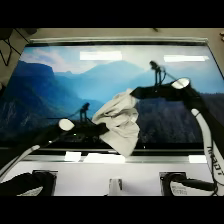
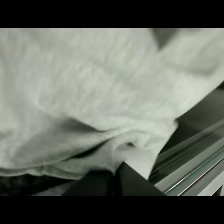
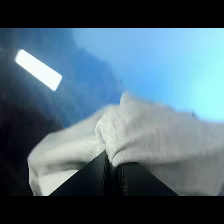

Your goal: Fold the shirts.

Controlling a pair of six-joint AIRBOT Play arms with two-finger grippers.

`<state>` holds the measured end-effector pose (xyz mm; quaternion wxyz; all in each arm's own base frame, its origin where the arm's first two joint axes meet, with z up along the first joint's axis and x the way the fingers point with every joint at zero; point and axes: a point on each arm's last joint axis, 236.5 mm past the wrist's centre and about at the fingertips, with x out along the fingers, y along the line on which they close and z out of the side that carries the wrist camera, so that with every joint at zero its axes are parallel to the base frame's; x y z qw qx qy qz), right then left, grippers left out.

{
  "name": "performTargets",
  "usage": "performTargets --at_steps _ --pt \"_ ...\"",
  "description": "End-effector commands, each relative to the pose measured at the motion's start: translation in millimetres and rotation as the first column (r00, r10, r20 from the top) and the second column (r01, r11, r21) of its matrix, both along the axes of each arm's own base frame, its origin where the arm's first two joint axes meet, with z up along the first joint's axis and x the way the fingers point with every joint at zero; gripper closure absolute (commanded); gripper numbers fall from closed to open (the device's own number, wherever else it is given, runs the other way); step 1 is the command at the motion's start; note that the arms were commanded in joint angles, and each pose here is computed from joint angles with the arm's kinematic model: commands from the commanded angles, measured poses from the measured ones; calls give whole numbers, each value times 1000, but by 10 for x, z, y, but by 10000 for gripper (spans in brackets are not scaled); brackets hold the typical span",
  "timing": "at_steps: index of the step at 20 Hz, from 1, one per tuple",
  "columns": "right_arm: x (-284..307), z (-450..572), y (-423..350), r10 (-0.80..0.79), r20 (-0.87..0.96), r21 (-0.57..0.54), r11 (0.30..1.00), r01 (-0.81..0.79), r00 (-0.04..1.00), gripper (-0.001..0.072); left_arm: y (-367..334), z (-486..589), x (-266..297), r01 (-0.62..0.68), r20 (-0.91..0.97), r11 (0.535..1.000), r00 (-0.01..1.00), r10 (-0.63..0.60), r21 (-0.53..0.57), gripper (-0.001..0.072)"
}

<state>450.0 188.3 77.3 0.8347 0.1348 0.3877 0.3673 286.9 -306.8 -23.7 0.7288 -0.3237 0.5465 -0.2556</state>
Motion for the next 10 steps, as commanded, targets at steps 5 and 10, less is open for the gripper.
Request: performTargets --at_steps 5,10 --pt "-372 3197 -788 -91 738 -35 984 173 669 672 2052 3485 680 -379 646 857 565 514 -350 679" --pt "-1326 4016 -819 -34 897 -98 957 272 441 671 2599 5524 -389 -373 842 793 56 537 -481 678"
